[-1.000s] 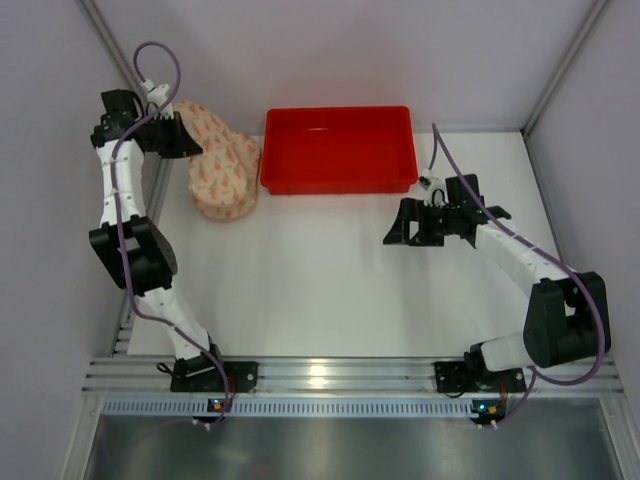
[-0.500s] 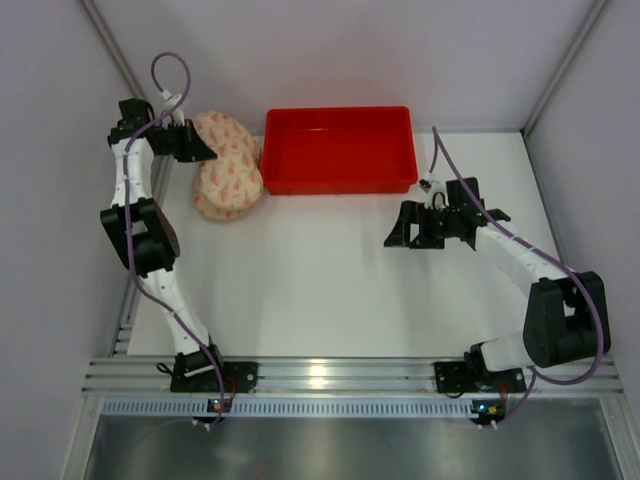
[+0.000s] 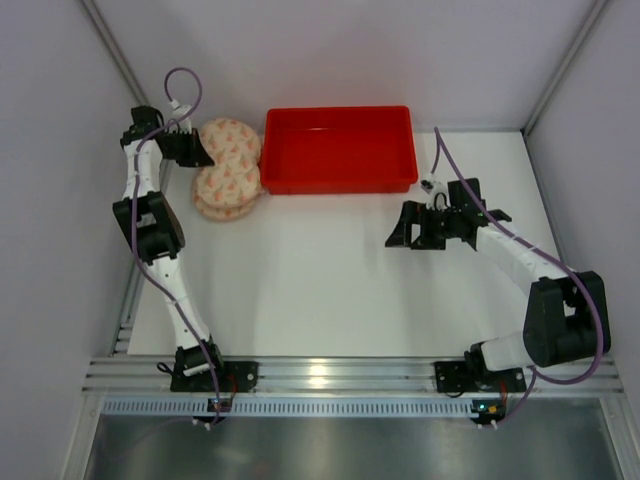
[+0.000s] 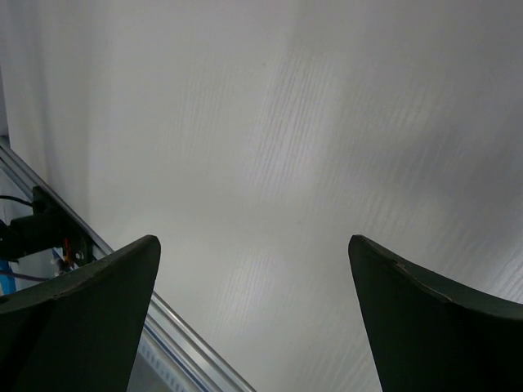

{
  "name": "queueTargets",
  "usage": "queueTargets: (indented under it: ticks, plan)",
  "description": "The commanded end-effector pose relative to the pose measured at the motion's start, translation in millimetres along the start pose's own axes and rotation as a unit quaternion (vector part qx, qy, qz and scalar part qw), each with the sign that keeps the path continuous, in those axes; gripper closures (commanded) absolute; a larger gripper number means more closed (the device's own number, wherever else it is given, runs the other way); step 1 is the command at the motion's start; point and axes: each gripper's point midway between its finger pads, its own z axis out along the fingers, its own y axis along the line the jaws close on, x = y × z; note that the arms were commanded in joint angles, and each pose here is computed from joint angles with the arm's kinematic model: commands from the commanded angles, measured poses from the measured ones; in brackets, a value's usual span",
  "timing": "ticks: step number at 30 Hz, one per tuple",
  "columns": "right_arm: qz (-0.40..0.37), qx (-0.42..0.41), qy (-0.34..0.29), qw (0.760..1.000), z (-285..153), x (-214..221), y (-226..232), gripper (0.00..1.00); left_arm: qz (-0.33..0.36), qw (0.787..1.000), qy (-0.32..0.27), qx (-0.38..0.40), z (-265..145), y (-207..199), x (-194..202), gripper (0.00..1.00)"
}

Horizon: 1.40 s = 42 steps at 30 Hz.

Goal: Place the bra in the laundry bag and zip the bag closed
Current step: Place the laundry bag inside the laundry bag, then reset both arms

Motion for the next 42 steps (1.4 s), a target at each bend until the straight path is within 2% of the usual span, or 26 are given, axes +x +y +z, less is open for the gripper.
queueTargets:
  ticks: [1,2,3,5,6,10,13,14,16,18,19,21,23,25,28,29,31,32,36,42]
  plan:
    - [-0.012,-0.008,-0.026,1.000,-5,-12,3,0.01,0.054,0.997,-0.017,-0.047,-7,18,-21,0.89]
    - [-0.013,-0.008,-0.027,1.000,-5,-13,3,0.01,0.049,0.997,-0.016,-0.058,-7,22,-20,0.75]
    - [-0.016,-0.009,-0.028,0.999,-6,-14,4,0.01,0.046,0.997,-0.015,-0.067,-9,26,-20,0.65]
    - [-0.019,-0.008,-0.028,0.999,-7,-15,3,0.01,0.037,0.996,-0.019,-0.083,-16,27,-25,0.50]
    - [-0.026,-0.007,-0.031,0.999,-9,-20,4,0.00,0.033,0.995,-0.020,-0.088,-19,25,-27,0.02]
    - [-0.055,0.009,-0.039,0.998,-15,-41,5,0.01,0.040,0.992,-0.026,-0.116,-48,11,-39,0.02]
    - [-0.072,0.020,-0.049,0.996,-26,-58,5,0.01,0.043,0.985,-0.029,-0.165,-79,4,-48,0.02]
    - [-0.076,0.030,-0.047,0.996,-30,-59,1,0.00,0.054,0.978,-0.037,-0.200,-102,-1,-59,0.02]
    - [-0.087,0.035,-0.050,0.994,-39,-69,5,0.01,0.052,0.973,-0.027,-0.224,-119,-8,-50,0.02]
    - [-0.097,0.043,-0.043,0.993,-47,-70,4,0.01,0.084,0.965,-0.045,-0.243,-159,-40,-59,0.02]
    - [-0.100,0.044,-0.043,0.993,-49,-71,5,0.01,0.072,0.968,-0.028,-0.239,-151,-37,-44,0.02]
    - [-0.111,0.050,-0.041,0.992,-54,-69,5,0.01,0.107,0.965,-0.042,-0.237,-176,-68,-47,0.02]
    - [-0.115,0.050,-0.034,0.992,-55,-62,4,0.00,0.142,0.965,-0.029,-0.221,-184,-100,-25,0.02]
    - [-0.114,0.047,-0.025,0.992,-56,-51,3,0.01,0.152,0.964,-0.016,-0.217,-182,-124,-7,0.02]
    - [-0.134,0.036,-0.017,0.990,-57,-37,4,0.01,0.174,0.969,0.005,-0.174,-159,-191,27,0.02]
    - [-0.143,0.034,-0.015,0.989,-57,-34,4,0.01,0.153,0.975,0.032,-0.159,-143,-200,54,0.02]
    - [-0.153,0.033,-0.011,0.988,-60,-23,4,0.00,0.167,0.978,0.056,-0.115,-119,-242,76,0.02]
    - [-0.161,0.035,-0.007,0.986,-61,-19,2,0.00,0.147,0.981,0.058,-0.109,-114,-251,84,0.02]
    - [-0.185,0.042,0.000,0.982,-68,4,-2,0.00,0.132,0.984,0.082,-0.083,-90,-273,119,0.02]
    - [-0.206,0.070,-0.006,0.976,-74,22,-13,0.01,0.117,0.986,0.081,-0.088,-84,-277,126,0.02]
